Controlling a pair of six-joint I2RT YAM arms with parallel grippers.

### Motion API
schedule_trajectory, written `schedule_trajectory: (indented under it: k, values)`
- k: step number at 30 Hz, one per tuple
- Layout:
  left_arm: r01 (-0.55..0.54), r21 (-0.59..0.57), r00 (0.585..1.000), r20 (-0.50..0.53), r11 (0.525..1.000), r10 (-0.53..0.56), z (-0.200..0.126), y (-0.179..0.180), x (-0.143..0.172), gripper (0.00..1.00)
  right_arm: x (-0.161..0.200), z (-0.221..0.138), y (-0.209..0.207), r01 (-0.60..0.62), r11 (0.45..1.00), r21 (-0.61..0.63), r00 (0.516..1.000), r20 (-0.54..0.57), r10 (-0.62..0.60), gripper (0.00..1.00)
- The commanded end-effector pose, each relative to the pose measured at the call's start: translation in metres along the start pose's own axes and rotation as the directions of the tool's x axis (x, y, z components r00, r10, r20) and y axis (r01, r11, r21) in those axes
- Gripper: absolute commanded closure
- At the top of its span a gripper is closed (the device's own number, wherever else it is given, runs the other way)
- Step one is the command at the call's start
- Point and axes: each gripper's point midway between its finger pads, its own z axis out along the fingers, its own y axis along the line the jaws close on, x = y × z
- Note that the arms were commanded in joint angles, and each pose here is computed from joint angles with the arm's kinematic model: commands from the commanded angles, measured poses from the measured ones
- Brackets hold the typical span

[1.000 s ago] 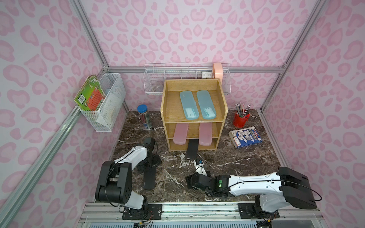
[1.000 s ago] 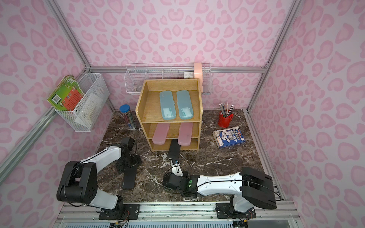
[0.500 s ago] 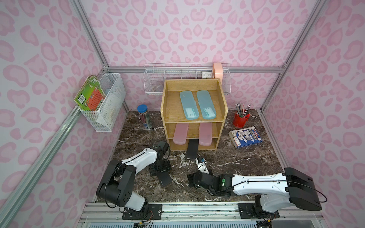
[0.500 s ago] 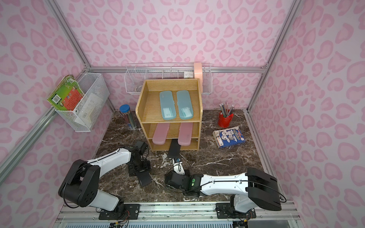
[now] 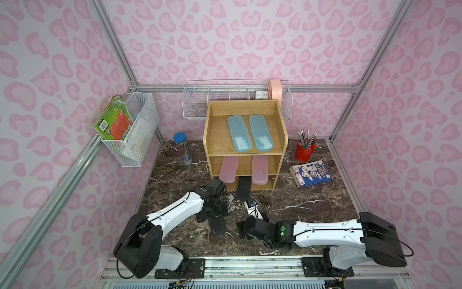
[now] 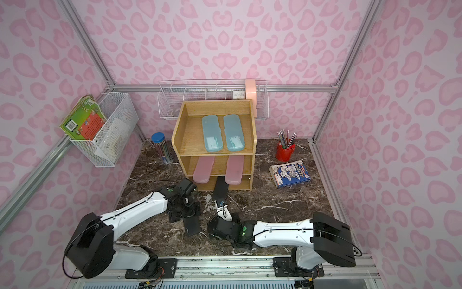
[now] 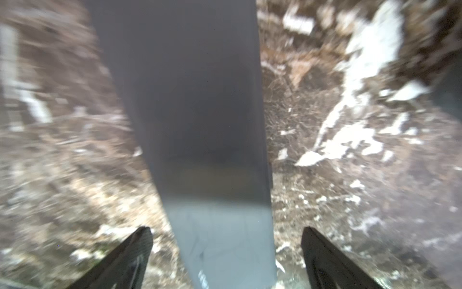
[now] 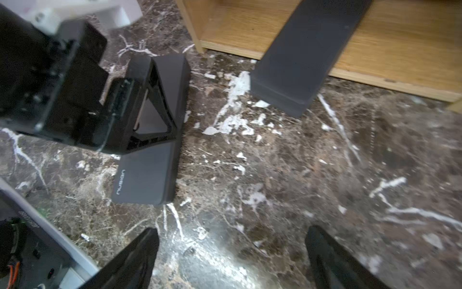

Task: Place the pencil cases on the shelf according to color
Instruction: Adjust the pencil case at the center of the board, then pick up the pencil case from the center of the board.

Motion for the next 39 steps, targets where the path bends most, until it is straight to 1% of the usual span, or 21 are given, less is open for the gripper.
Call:
schedule_trajectory:
  k: [1,3,5,7,8,10,13,17,20,22,25,28,29,31,34,37,39]
  values:
    - [-0.01,-0.083,0.999,0.042,0.996,0.014,-0.021,0.027,0.002,0.01,-0.007,0.01,0.041,0.021,0.994,-0.109,1.0,0.003,-0.02,0.05]
    - [-0.006,-0.109,0.997,0.079,0.994,0.015,-0.032,0.04,-0.001,0.01,-0.006,0.019,0.062,0.032,0.99,-0.141,0.999,-0.004,-0.032,0.05]
    - [0.025,-0.139,0.995,0.101,0.99,-0.011,-0.038,0.058,-0.003,0.01,-0.002,0.031,0.078,0.049,0.988,-0.149,0.998,-0.025,-0.053,0.05]
    - [0.082,-0.142,0.991,0.119,0.986,-0.065,-0.04,0.074,-0.006,0.01,0.003,0.045,0.087,0.065,0.99,-0.124,0.996,-0.052,-0.071,0.05]
    - [0.112,-0.119,0.987,0.128,0.987,-0.096,-0.04,0.078,-0.008,0.01,0.007,0.053,0.09,0.077,0.991,-0.106,0.994,-0.066,-0.084,0.05]
    - [0.187,-0.092,0.972,0.159,0.978,-0.171,-0.044,0.089,-0.011,0.01,0.008,0.064,0.093,0.078,0.995,-0.063,0.993,-0.085,-0.083,0.05]
    - [0.239,-0.06,0.947,0.234,0.969,-0.219,-0.05,0.1,-0.017,0.01,0.012,0.075,0.093,0.099,0.995,-0.021,0.99,-0.1,-0.1,0.04]
    - [0.309,-0.045,0.908,0.31,0.95,-0.281,-0.052,0.115,-0.02,0.01,0.022,0.086,0.094,0.118,0.993,-0.002,0.984,-0.132,-0.117,0.04]
    - [0.338,-0.045,0.888,0.345,0.94,-0.303,-0.052,0.123,-0.019,0.01,0.041,0.097,0.086,0.149,0.988,0.048,0.974,-0.182,-0.138,0.04]
    - [0.334,-0.036,0.882,0.366,0.942,-0.298,-0.052,0.125,-0.02,0.01,0.052,0.103,0.08,0.16,0.985,0.071,0.968,-0.206,-0.143,0.05]
    - [0.341,-0.018,0.866,0.395,0.94,-0.307,-0.056,0.127,-0.02,0.01,0.058,0.108,0.082,0.138,0.989,0.06,0.971,-0.205,-0.123,0.05]
    - [0.343,-0.007,0.855,0.415,0.939,-0.31,-0.06,0.128,-0.021,0.01,0.064,0.112,0.082,0.128,0.991,0.047,0.974,-0.194,-0.116,0.07]
    - [0.342,-0.005,0.854,0.418,0.94,-0.309,-0.061,0.128,-0.022,0.01,0.066,0.113,0.083,0.121,0.992,0.041,0.976,-0.186,-0.112,0.09]
    - [0.347,-0.002,0.851,0.421,0.938,-0.314,-0.063,0.128,-0.023,0.01,0.067,0.113,0.085,0.114,0.993,0.023,0.98,-0.165,-0.108,0.18]
    - [0.365,0.004,0.843,0.424,0.931,-0.332,-0.067,0.129,-0.022,0.01,0.067,0.109,0.083,0.095,0.995,0.02,0.988,-0.127,-0.092,0.33]
    - [0.373,0.031,0.836,0.423,0.927,-0.35,-0.073,0.126,-0.022,0.01,0.063,0.095,0.075,0.088,0.994,0.059,0.993,-0.079,-0.084,0.41]
    - [0.37,0.05,0.838,0.413,0.928,-0.356,-0.077,0.122,-0.021,0.01,0.059,0.081,0.066,0.074,0.992,0.102,0.997,-0.041,-0.07,0.44]
